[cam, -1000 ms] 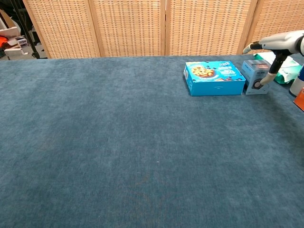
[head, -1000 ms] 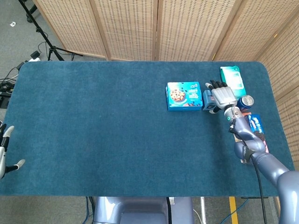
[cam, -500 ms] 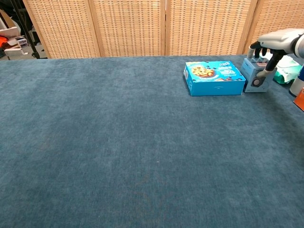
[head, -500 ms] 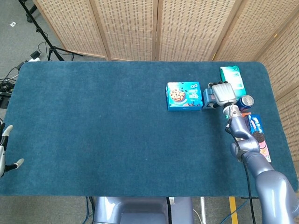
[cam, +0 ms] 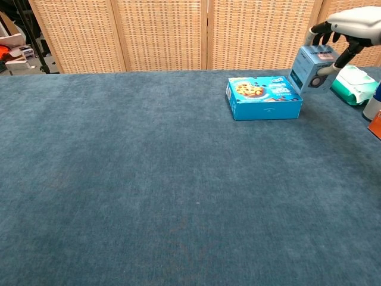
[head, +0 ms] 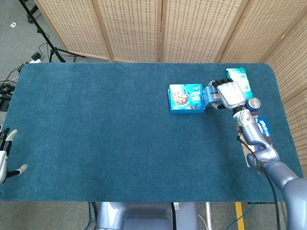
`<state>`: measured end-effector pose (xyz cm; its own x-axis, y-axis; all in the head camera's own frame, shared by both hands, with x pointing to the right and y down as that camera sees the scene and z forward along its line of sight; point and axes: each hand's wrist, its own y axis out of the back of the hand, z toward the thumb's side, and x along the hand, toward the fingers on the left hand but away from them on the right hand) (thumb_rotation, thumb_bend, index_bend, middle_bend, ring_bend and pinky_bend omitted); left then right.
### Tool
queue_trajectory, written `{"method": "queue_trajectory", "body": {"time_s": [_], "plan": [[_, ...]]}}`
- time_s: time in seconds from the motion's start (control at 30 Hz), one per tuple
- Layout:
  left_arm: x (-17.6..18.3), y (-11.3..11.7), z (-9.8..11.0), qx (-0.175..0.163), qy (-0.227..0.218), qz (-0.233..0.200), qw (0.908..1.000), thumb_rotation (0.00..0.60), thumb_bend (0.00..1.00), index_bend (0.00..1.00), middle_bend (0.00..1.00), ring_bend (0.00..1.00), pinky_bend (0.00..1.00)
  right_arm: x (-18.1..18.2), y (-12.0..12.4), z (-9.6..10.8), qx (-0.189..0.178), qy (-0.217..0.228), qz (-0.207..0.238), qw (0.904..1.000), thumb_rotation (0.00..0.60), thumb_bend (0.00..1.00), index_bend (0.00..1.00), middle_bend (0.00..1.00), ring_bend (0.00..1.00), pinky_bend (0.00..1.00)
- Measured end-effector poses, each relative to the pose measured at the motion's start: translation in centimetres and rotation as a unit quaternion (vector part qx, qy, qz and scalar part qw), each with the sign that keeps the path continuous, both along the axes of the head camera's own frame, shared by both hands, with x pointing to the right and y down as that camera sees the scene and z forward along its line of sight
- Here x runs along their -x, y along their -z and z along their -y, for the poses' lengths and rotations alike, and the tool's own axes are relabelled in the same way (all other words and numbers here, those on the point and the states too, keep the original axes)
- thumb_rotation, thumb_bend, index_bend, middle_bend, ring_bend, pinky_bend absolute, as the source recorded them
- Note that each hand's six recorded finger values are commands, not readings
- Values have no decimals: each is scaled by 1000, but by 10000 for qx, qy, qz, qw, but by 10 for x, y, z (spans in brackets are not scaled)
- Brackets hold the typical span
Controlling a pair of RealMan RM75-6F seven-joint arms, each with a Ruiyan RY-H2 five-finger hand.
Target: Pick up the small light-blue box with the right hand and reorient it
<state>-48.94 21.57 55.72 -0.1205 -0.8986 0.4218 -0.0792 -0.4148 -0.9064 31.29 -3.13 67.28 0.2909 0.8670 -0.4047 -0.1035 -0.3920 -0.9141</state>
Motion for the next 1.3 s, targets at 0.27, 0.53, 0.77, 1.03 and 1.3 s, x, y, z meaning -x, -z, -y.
{"method": "queue_trajectory", "body": {"time_s": [0.27,0.53,0.77,1.03,1.3], "plan": [[-2,11,-6,-98,-124,-198,9997,600,0,0,0,0,0,36,37,-54,131,406,369,9984,600,569,366,460,303,272],[0,23,-9,-238,-161,-387,9988,600,0,0,0,0,0,64,61,-97,18,434,-131,9990,600,591,366,462,323,271],[4,29,-11,-280,-155,-477,9983,600,0,0,0,0,0,86,54,-127,303,163,-591,9977,600,620,366,462,331,272],[7,31,-11,-304,-130,-532,9980,600,0,0,0,0,0,122,32,-150,863,-151,-799,9929,600,621,366,455,331,272],[8,30,-10,-273,-109,-525,9982,600,0,0,0,0,0,133,16,-152,1215,-448,-587,9898,600,189,5,0,0,115]]}}
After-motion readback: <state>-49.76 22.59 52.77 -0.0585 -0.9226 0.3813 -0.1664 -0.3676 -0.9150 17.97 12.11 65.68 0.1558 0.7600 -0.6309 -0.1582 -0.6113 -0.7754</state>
